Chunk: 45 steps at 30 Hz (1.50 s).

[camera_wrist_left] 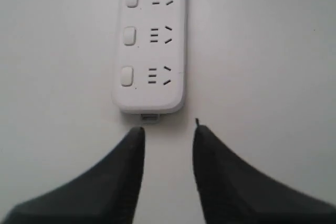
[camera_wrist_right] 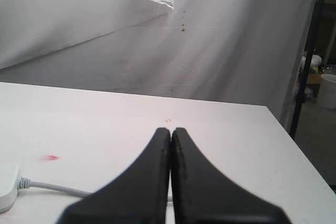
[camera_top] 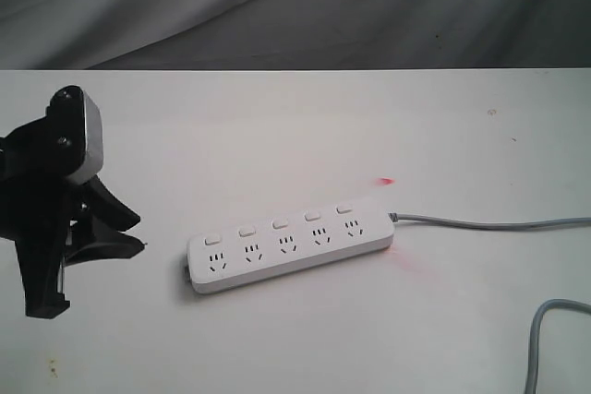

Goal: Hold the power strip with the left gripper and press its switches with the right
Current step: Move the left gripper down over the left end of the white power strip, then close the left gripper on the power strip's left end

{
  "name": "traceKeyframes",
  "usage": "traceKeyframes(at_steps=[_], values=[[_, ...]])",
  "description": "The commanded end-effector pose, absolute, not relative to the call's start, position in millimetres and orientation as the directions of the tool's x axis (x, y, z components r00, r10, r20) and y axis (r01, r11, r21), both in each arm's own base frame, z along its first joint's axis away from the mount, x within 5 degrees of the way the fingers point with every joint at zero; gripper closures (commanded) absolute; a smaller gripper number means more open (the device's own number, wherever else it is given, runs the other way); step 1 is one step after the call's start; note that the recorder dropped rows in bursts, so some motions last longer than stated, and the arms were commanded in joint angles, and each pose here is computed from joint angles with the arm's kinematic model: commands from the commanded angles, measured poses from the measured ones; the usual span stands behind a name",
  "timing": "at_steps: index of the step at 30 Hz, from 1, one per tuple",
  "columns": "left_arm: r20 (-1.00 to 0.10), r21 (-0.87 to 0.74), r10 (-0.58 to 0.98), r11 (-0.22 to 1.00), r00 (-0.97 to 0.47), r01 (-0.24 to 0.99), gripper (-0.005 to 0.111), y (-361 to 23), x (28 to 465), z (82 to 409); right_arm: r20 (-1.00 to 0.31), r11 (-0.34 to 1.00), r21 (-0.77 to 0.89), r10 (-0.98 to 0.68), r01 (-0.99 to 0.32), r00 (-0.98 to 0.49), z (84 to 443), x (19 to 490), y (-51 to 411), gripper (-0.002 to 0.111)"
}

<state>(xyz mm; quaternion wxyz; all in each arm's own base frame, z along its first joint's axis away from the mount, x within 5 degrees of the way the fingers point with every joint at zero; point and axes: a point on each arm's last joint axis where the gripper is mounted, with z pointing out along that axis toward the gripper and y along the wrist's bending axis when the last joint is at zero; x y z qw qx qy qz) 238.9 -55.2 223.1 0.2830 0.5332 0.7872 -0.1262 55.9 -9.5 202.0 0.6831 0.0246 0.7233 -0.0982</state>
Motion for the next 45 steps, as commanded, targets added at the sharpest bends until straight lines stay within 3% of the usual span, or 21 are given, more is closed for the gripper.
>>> traceKeyframes(at_steps=[1,4,7,14,22,26,33,45], values=[[-0.639,0.095,0.744,0.328,-0.195,0.940,0.038,-63.9,241.8,222.8,-0.993,0.978,-0.111,-0.100,0.178,-0.068,200.8,55.5,-10.0,0.108],[-0.644,0.088,0.730,0.366,-0.228,0.926,0.019,-63.5,246.1,220.0,-0.993,0.978,-0.111,-0.100,0.178,-0.068,200.8,55.5,-10.0,0.108],[-0.642,0.057,0.724,0.373,-0.252,0.926,0.013,-64.1,249.2,212.9,-0.993,0.978,-0.111,-0.100,0.178,-0.068,200.8,55.5,-10.0,0.108],[-0.629,0.009,0.705,0.429,-0.328,0.903,0.013,-63.5,263.6,189.4,-0.993,0.978,-0.111,-0.100,0.178,-0.068,200.8,55.5,-10.0,0.108],[-0.559,0.124,0.803,0.329,-0.208,0.936,0.013,-90.0,272.5,163.4,-0.993,0.978,-0.111,-0.100,0.178,-0.068,200.8,55.5,-10.0,0.108],[-0.527,0.157,0.822,0.343,-0.215,0.926,0.013,-98.5,277.5,150.5,-0.993,0.978,-0.111,-0.100,0.178,-0.068,200.8,55.5,-10.0,0.108],[-0.541,0.086,0.793,0.383,-0.280,0.920,0.013,-106.2,300.2,137.7,-0.993,0.978,-0.111,-0.100,0.178,-0.068,200.8,55.5,-10.0,0.108],[-0.500,0.022,0.801,0.391,-0.329,0.920,0.013,-104.4,301.7,111.3,-0.993,0.978,-0.111,-0.100,0.178,-0.068,200.8,55.5,-10.0,0.108]])
